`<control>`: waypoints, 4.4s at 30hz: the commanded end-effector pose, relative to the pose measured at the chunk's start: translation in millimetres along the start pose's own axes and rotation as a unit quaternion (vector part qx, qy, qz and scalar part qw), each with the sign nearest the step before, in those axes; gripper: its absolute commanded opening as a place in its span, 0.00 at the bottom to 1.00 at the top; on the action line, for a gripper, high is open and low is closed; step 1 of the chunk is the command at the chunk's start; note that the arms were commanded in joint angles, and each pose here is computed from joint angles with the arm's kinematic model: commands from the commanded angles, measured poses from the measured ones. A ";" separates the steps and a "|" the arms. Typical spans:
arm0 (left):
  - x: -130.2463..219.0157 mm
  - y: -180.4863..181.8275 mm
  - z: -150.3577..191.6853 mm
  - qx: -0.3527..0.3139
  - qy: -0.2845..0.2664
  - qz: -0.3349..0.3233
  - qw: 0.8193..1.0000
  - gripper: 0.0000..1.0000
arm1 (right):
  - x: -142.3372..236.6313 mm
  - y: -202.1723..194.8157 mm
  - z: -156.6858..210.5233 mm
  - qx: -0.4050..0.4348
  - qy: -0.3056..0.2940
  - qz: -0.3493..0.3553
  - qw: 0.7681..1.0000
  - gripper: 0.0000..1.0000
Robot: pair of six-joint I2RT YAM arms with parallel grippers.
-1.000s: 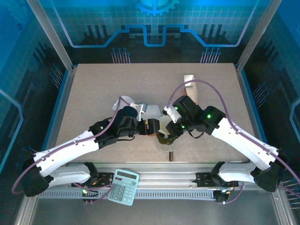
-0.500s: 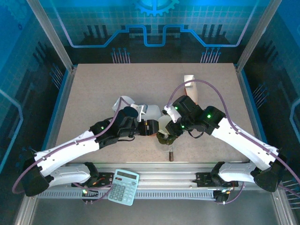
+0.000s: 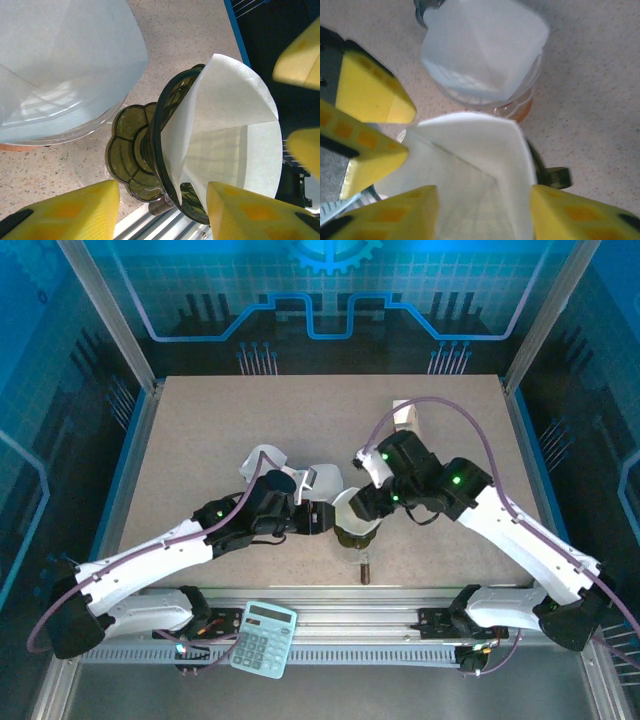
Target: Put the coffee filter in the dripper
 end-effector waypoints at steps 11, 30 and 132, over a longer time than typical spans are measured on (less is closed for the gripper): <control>-3.5 3.9 9.6 -0.009 0.017 -0.003 1.000 0.51 | -21.7 -29.9 -7.7 -0.009 0.033 0.031 0.999 0.68; -9.5 6.2 12.3 -0.001 0.022 -0.005 1.000 0.51 | -47.8 -34.0 22.8 0.010 0.066 0.049 0.997 0.77; -14.8 -5.3 3.0 -0.024 0.071 -0.030 0.997 0.13 | -100.5 -52.9 55.6 0.013 0.129 0.119 0.984 0.78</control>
Point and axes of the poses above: each hand's point on the last joint's axis, 136 mm out from that joint toward the fingers, its own x axis back along the fingers, its own y axis along the line the jaws close on, z = x × y, the point moved 1 cm from there along x, back along the fingers, and after that the axes turned 13 degrees about -x, right-handed, at the moved point
